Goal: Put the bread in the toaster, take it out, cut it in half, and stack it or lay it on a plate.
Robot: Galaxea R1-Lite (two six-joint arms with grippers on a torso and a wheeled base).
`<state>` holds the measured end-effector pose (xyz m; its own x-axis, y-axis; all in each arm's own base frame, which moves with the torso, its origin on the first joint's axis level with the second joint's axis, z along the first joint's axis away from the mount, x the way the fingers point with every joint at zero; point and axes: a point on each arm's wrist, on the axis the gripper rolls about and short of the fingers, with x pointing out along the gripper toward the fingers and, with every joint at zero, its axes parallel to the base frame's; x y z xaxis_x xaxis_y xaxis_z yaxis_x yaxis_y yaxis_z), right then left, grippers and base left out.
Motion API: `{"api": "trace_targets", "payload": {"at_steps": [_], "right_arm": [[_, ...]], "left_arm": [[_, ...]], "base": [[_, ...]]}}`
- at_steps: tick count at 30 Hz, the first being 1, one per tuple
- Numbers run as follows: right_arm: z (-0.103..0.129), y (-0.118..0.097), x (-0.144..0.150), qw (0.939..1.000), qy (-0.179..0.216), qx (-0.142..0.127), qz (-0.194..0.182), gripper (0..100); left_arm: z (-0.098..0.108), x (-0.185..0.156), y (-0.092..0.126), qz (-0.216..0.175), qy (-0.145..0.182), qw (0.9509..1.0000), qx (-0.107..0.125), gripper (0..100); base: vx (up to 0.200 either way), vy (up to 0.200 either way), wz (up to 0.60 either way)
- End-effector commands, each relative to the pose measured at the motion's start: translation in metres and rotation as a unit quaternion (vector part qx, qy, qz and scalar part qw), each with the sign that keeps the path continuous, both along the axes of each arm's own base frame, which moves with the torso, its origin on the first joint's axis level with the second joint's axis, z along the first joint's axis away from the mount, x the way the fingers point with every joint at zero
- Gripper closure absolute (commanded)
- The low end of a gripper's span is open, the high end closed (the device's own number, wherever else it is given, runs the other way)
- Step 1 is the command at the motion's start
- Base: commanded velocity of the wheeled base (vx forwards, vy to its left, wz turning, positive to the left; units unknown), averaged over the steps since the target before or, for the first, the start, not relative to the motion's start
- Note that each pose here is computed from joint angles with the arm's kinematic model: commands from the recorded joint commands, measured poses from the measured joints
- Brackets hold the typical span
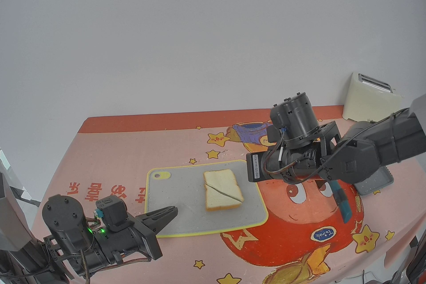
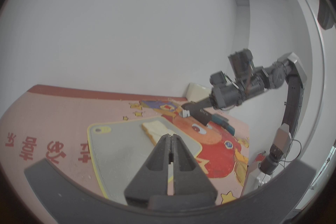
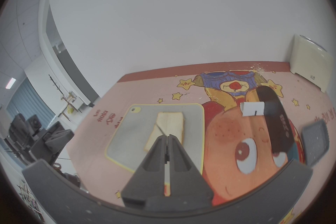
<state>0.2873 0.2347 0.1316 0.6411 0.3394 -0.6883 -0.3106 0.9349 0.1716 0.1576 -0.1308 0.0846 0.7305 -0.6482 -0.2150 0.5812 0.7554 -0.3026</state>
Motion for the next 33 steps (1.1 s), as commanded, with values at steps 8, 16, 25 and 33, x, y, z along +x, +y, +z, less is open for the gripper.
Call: {"api": "trace_targets", "payload": {"at_steps": [8,16,25,33], "right_arm": [[-0.023,0.006,0.001,0.9991,0.032,-0.027,0.003,100],[-0.033,0.009,-0.009,0.9970,0.058,-0.049,0.014,100],[-0.037,0.029,-0.027,0.9955,0.061,-0.054,0.048,100],[-0.038,0.061,-0.066,0.9916,0.066,-0.046,0.101,100]], "left_arm": [[0.000,0.000,-0.001,0.000,-0.002,1.0000,-0.003,100],[0.006,0.012,-0.001,0.027,-0.020,0.9993,-0.015,100],[0.011,0.026,0.005,0.071,-0.037,0.9965,-0.023,100],[0.011,0.025,0.005,0.071,-0.036,0.9966,-0.021,100]], "base": [[0.000,0.000,0.00],[0.000,0.000,0.00],[0.000,0.000,0.00],[0.000,0.000,0.00]]}}
